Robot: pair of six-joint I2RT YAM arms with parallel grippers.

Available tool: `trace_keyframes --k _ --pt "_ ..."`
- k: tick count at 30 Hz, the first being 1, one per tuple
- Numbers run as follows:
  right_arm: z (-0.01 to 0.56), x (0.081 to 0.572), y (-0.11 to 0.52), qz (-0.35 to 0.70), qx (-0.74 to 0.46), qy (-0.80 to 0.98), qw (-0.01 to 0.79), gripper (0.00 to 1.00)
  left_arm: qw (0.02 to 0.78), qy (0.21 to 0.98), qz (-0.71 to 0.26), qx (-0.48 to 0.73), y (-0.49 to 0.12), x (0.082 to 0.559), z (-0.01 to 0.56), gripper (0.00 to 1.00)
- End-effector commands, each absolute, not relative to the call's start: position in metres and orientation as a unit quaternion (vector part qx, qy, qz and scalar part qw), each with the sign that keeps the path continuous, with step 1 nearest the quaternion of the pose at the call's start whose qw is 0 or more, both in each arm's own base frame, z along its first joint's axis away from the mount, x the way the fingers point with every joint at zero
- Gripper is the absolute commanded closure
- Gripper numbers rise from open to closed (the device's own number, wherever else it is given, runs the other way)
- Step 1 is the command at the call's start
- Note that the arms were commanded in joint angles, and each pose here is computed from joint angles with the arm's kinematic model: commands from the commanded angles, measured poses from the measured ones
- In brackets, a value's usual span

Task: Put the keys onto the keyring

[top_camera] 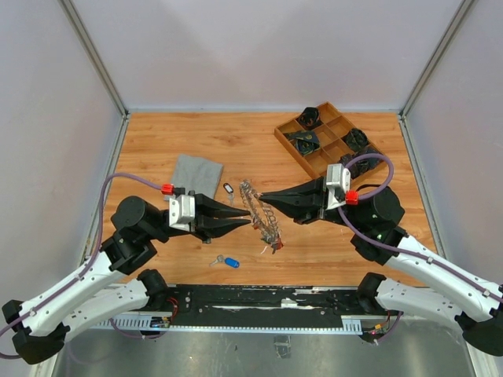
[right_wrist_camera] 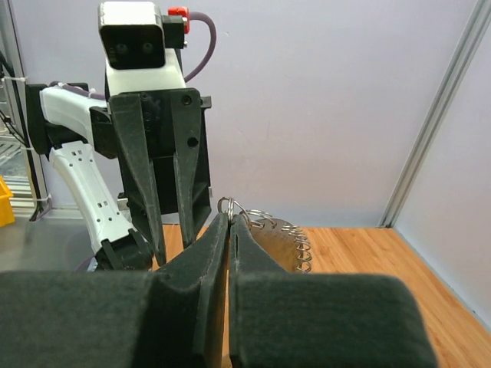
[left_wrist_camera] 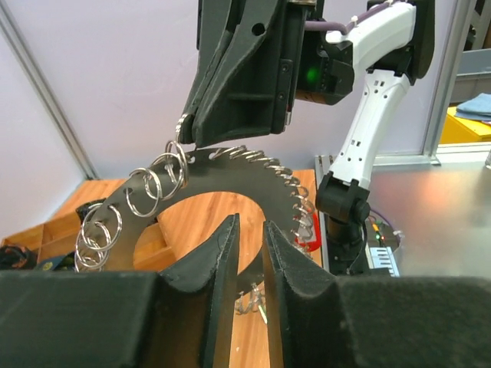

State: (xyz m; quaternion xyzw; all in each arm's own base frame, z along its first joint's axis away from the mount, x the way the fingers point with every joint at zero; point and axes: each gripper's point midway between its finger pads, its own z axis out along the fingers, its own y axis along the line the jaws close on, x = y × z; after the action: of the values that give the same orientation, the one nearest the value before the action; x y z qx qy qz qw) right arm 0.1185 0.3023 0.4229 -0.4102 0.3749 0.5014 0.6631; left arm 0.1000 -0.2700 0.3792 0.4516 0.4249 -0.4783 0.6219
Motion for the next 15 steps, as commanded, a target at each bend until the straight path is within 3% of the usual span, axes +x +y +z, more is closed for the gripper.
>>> trace_keyframes --k 1,15 --pt "0.452 0.102 0.294 0.523 -0.399 0.321 0.681 1.0 0.635 0.41 -0.486 0.438 -0.273 0.102 0.389 0.74" --pt "0.444 0.097 0.3 0.529 -0.417 0.321 0.665 1.0 0.676 0.382 -0.497 0.388 -0.265 0.106 0.411 0.68"
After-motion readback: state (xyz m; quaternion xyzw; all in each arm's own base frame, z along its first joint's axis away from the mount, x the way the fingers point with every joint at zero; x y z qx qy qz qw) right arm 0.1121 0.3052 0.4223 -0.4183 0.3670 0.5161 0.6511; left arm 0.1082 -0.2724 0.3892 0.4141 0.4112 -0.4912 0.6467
